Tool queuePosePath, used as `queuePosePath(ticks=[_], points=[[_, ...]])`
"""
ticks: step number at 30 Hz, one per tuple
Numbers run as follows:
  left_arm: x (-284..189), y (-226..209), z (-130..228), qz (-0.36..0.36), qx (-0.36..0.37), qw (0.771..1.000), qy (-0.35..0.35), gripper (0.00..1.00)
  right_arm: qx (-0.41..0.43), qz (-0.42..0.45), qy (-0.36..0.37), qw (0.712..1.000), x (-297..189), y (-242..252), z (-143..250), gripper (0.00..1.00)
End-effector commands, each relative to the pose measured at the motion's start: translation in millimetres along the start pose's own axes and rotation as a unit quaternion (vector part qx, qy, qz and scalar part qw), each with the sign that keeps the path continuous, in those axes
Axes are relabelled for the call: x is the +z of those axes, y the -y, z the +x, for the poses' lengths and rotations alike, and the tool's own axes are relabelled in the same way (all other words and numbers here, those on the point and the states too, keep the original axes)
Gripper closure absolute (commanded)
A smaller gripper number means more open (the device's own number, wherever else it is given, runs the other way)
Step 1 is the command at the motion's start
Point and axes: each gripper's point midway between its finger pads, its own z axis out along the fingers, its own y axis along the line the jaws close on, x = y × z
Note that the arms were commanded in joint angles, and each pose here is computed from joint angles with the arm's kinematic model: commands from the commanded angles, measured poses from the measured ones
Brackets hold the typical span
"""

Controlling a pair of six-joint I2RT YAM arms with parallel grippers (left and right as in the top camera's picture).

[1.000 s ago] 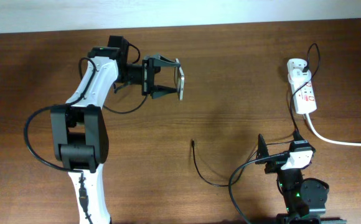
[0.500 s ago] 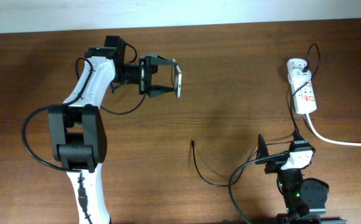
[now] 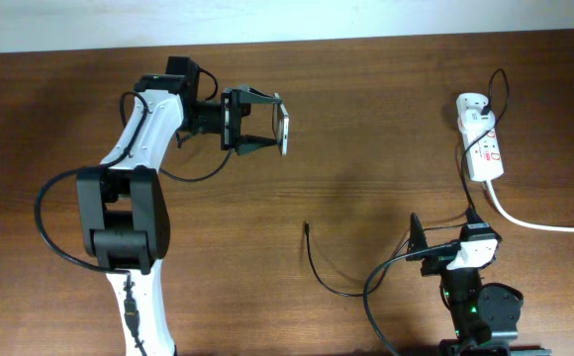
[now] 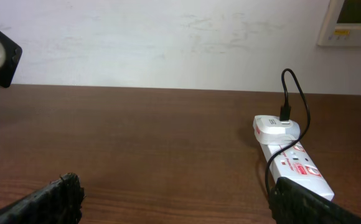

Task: Plug charger to phone and switch on socket

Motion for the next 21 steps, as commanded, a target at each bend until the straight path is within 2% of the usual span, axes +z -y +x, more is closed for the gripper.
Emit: queuePosePath(ticks=[1, 6, 9, 12, 14, 17, 21], points=[[-3, 12, 6, 0.018, 0.055, 0.998, -0.014, 1.00, 0.000, -0.004, -0.001, 1.000, 0, -2, 2, 0.01], [-3, 3, -14, -0.024, 0.124, 0.992, 0.032, 1.00, 0.000, -0.004, -0.001, 1.000, 0, -2, 2, 0.01], [-4, 9, -21, -0.027, 0.186, 0.981, 0.041, 1.00, 0.000, -0.004, -0.001, 1.000, 0, -2, 2, 0.01], [-4, 13, -23, -0.025, 0.218, 0.975, 0.042, 1.00, 0.001, -0.004, -0.001, 1.000, 0, -2, 2, 0.01], [-4, 14, -24, -0.025, 0.224, 0.973, 0.042, 1.00, 0.001, -0.009, 0.003, 1.000, 0, -4, 0, 0.01], [-4, 15, -23, -0.023, 0.228, 0.972, 0.041, 1.00, 0.001, -0.009, 0.056, 0.998, -3, -4, -30, 0.01], [-4, 15, -24, -0.023, 0.230, 0.972, 0.042, 1.00, 0.002, -0.021, 0.038, 0.999, -8, -9, -47, 0.01]])
